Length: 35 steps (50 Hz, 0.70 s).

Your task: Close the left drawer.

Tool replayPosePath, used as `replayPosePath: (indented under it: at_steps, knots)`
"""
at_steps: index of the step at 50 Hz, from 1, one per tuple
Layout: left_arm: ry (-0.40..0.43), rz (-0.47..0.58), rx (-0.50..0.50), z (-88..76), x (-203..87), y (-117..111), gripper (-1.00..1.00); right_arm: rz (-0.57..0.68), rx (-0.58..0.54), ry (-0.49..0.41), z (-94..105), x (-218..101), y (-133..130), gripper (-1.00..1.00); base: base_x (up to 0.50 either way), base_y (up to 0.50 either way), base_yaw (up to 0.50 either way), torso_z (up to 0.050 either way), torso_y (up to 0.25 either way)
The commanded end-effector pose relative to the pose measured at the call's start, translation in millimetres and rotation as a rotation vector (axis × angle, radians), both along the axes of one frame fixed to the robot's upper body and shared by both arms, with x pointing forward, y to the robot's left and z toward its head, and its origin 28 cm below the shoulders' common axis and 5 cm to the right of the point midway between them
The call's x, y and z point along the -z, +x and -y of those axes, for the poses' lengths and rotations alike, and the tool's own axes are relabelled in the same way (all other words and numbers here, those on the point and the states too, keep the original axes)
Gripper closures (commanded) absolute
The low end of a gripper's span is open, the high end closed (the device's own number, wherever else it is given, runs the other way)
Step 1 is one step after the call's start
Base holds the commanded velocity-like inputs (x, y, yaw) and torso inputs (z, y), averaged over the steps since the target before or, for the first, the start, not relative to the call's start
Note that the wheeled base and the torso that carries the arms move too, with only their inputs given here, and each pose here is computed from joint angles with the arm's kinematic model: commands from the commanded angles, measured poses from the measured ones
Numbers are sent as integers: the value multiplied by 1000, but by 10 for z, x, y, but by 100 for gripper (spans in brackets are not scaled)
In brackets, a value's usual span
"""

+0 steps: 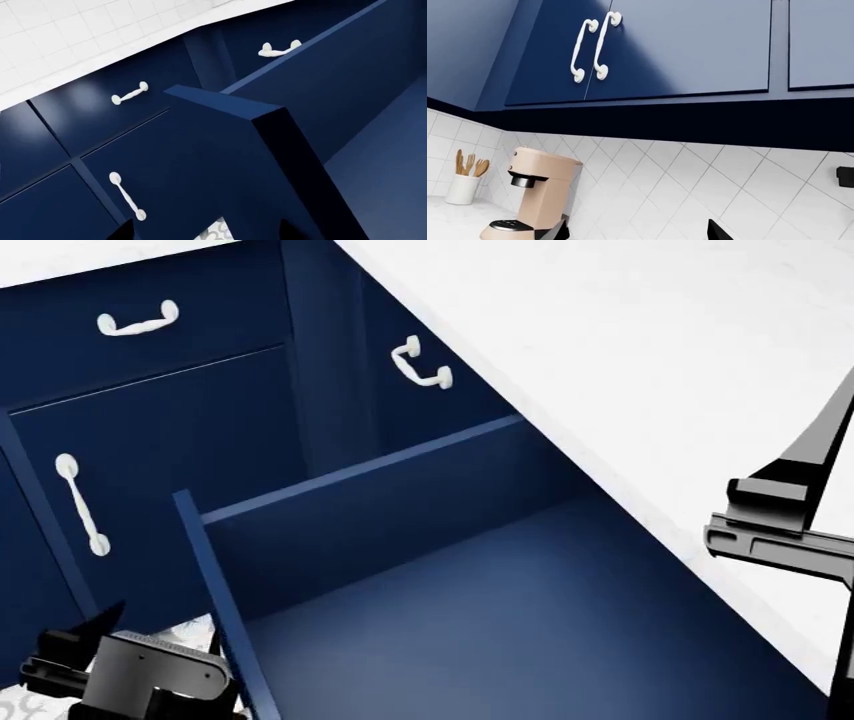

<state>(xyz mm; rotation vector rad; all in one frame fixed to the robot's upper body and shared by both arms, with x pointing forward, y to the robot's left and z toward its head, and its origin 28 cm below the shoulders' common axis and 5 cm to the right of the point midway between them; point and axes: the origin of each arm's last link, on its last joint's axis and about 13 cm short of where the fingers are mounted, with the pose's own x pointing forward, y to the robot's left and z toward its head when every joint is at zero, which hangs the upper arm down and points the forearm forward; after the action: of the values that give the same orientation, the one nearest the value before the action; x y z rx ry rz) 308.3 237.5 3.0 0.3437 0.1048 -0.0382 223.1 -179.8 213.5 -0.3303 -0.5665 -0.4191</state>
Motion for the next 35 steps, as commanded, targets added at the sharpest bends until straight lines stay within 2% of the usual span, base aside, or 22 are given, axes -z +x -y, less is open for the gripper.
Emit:
replayPosePath:
  at_steps: [1, 35]
  knots:
    - [-23, -93, 143, 276, 186, -75, -100, 2, 5, -2, 12, -20, -7, -100, 0, 0, 0, 0, 0]
    - [-41, -117, 222, 454, 260, 11, -100, 2, 20, -2, 29, -38, -9, -100, 0, 0, 0, -1, 0]
